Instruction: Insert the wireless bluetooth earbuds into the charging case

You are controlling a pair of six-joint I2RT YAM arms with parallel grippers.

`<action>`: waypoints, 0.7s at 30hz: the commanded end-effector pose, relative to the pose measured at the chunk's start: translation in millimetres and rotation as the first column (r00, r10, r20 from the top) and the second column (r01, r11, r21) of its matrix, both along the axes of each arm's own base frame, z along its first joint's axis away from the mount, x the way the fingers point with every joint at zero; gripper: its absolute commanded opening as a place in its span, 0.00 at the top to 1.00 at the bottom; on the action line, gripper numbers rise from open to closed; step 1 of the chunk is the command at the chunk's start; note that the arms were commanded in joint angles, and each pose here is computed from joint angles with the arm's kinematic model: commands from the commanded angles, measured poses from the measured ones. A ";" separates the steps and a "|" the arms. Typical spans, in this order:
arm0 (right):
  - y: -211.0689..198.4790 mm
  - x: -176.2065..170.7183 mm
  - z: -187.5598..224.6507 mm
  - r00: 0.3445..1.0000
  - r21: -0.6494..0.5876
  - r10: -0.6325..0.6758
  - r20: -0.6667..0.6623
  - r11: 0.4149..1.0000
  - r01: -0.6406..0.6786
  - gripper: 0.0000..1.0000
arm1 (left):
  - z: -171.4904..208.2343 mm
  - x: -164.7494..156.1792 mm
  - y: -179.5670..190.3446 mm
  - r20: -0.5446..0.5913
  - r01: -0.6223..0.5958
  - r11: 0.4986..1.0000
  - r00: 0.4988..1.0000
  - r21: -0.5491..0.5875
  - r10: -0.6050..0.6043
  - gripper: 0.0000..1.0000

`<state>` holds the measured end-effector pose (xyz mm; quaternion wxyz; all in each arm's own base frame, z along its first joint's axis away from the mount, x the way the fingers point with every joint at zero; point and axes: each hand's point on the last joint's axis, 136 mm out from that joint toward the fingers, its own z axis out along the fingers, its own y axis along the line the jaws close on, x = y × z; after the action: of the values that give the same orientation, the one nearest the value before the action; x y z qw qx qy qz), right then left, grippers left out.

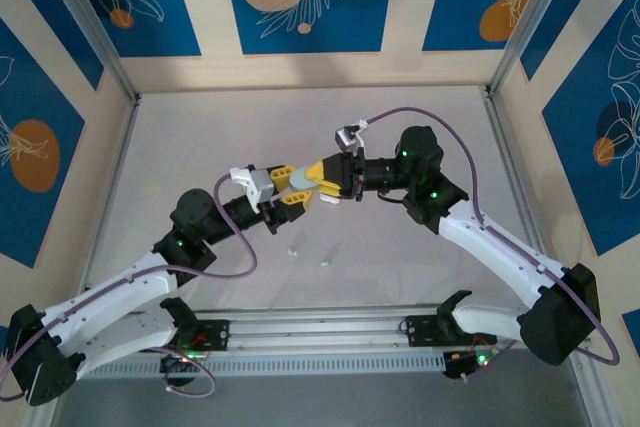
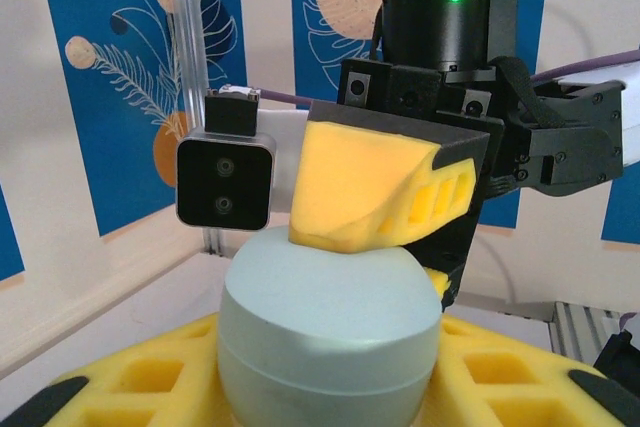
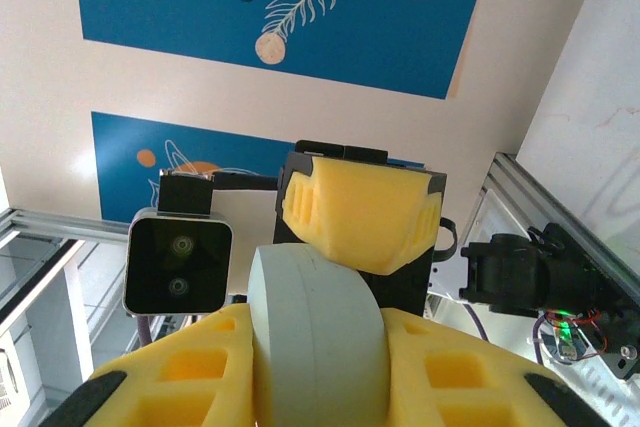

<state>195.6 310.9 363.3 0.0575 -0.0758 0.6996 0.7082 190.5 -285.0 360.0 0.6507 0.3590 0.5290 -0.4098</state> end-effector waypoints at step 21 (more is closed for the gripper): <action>-53.1 -15.2 -0.2 0.744 -0.252 -0.020 0.667 0.935 0.251 0.34 | 18.2 -18.6 -9.2 -0.022 0.129 0.991 0.991 -0.036 -0.130 0.72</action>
<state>181.6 259.8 373.1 0.3203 -0.2235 0.7378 0.5506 182.4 -292.5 355.1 0.6208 0.3744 0.5323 -0.4372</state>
